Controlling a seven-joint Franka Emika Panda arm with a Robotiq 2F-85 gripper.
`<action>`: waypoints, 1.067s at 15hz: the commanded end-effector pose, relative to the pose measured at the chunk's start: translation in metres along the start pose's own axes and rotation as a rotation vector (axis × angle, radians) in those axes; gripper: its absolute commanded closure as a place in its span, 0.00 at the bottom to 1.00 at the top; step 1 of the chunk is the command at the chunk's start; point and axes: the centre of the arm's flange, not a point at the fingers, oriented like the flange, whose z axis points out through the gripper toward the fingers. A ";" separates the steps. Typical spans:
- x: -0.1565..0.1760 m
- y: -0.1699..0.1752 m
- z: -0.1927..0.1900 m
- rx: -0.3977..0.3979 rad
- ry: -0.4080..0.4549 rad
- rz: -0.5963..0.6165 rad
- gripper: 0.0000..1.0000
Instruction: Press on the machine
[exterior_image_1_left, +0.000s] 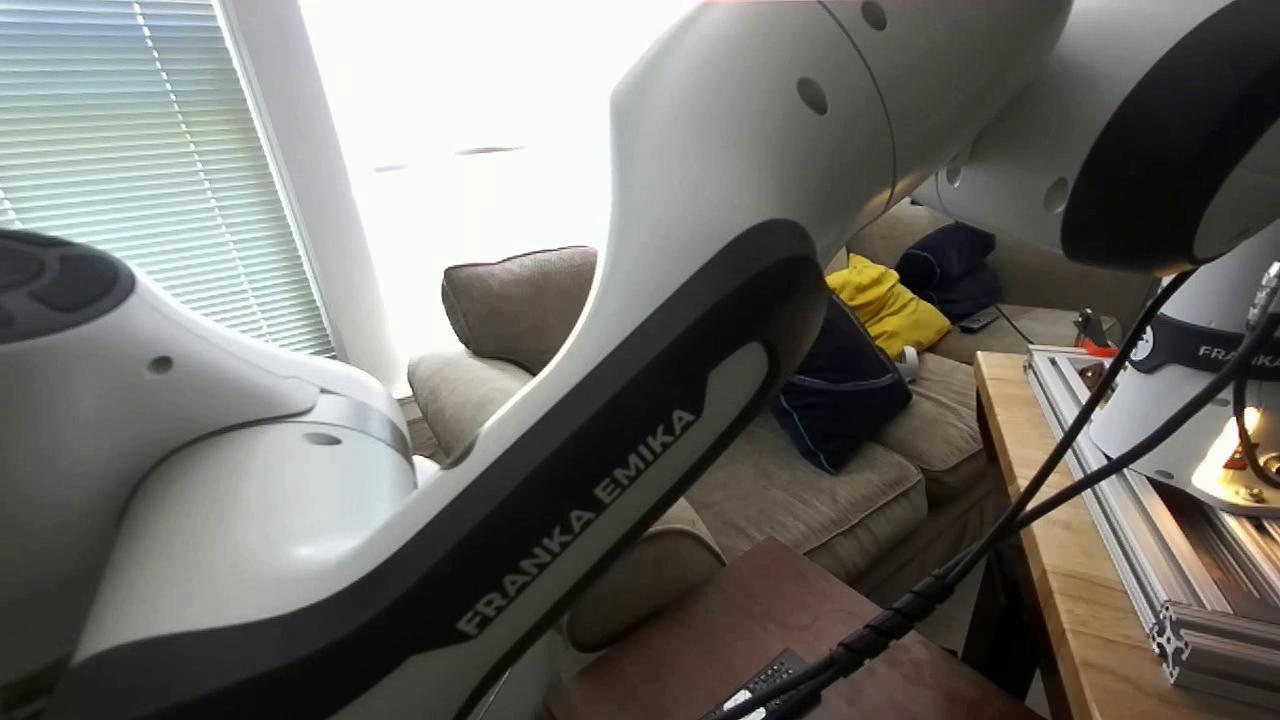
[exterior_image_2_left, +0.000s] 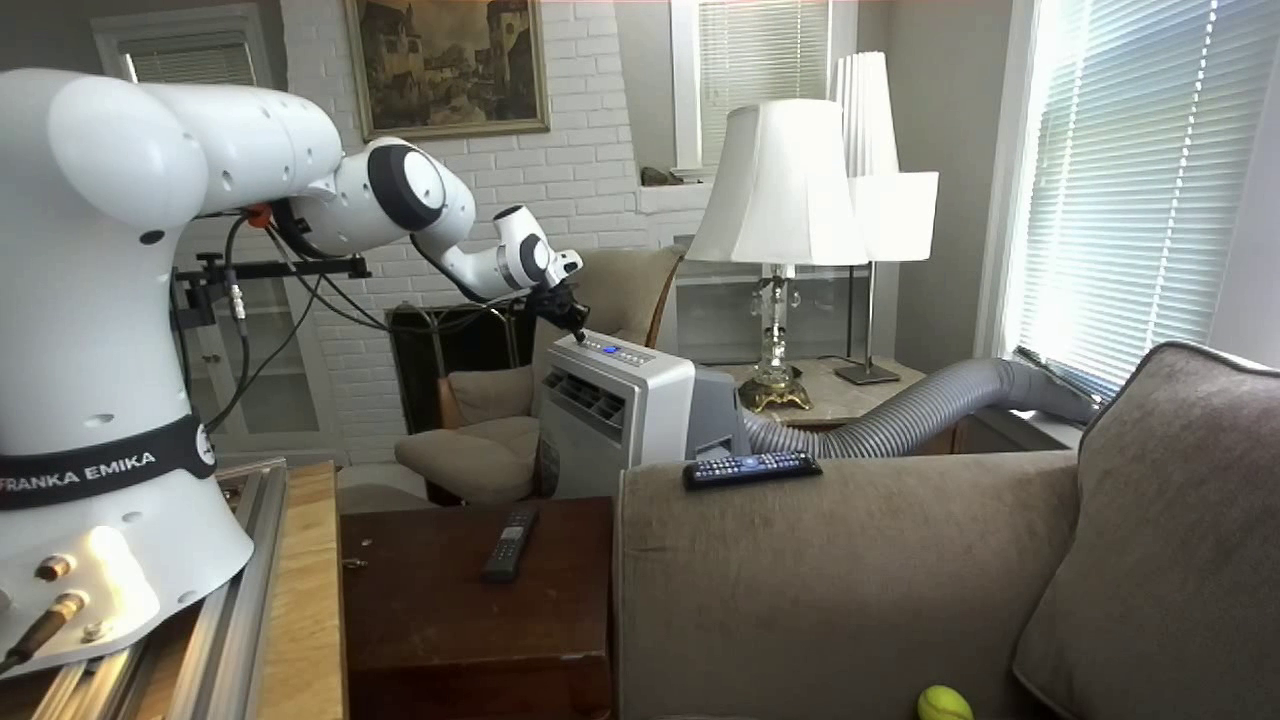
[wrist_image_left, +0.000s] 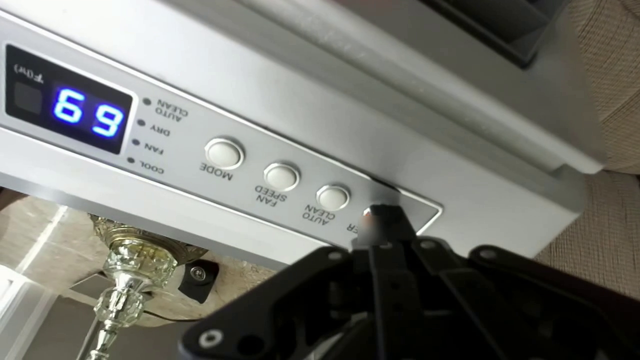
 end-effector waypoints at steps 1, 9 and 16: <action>0.015 -0.012 0.034 -0.018 0.004 0.005 1.00; 0.044 0.010 -0.051 0.106 0.045 0.100 1.00; 0.086 0.122 -0.142 0.057 0.020 0.185 1.00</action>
